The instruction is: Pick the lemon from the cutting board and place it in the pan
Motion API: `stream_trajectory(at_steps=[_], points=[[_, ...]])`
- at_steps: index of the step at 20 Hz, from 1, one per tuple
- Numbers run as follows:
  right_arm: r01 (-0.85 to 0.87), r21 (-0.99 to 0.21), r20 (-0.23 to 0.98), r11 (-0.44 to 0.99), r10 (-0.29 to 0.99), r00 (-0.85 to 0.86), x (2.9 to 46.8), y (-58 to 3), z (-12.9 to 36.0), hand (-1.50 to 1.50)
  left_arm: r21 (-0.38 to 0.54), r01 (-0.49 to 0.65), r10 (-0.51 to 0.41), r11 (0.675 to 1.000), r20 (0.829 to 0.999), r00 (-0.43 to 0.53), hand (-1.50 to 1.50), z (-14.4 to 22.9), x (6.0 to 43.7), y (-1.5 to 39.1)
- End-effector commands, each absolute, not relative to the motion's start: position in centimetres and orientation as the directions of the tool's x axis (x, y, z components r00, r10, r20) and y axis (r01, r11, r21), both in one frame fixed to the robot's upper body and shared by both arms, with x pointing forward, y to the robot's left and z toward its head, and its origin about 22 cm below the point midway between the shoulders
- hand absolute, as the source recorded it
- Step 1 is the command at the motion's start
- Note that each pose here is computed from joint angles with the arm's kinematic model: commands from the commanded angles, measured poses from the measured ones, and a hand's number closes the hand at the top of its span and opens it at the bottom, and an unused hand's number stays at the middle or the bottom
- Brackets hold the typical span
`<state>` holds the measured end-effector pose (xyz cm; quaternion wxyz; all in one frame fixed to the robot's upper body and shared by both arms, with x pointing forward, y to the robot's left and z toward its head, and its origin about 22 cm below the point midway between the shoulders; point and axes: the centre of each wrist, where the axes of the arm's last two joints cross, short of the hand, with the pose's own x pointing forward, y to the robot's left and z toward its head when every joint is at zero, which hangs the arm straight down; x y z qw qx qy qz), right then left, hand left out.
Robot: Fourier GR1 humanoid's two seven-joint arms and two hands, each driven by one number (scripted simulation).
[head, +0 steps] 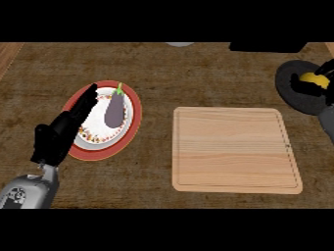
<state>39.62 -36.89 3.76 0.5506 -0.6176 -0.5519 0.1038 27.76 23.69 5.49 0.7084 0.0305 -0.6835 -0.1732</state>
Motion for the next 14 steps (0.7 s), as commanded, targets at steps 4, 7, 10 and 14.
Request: stream_trajectory(at_steps=[4, 7, 10, 14], points=[[0.575, -0.794, 0.474, 0.200, 0.795, 0.378, 38.7, -39.8, 3.6, 1.50, 0.274, 0.205, -0.276, 0.940, 0.961, -0.019, 0.00, 6.5, 28.6, 23.6], [0.385, -0.871, 0.488, 0.303, 0.617, 0.617, 37.8, -41.7, 3.5, -1.50, 0.280, 0.212, -0.283, 0.936, 0.959, -0.015, 0.00, 5.3, 27.9, 23.0], [0.399, -0.838, 0.545, 0.372, 0.619, 0.566, 37.7, -42.3, 4.1, -1.50, 0.273, 0.232, -0.278, 0.934, 0.961, -0.015, 0.00, 6.2, 28.5, 22.8], [0.480, -0.768, 0.636, 0.425, 0.598, 0.488, 37.9, -42.0, 4.3, -1.50, 0.281, 0.224, -0.286, 0.933, 0.958, -0.013, 0.00, 5.6, 28.6, 23.7]])
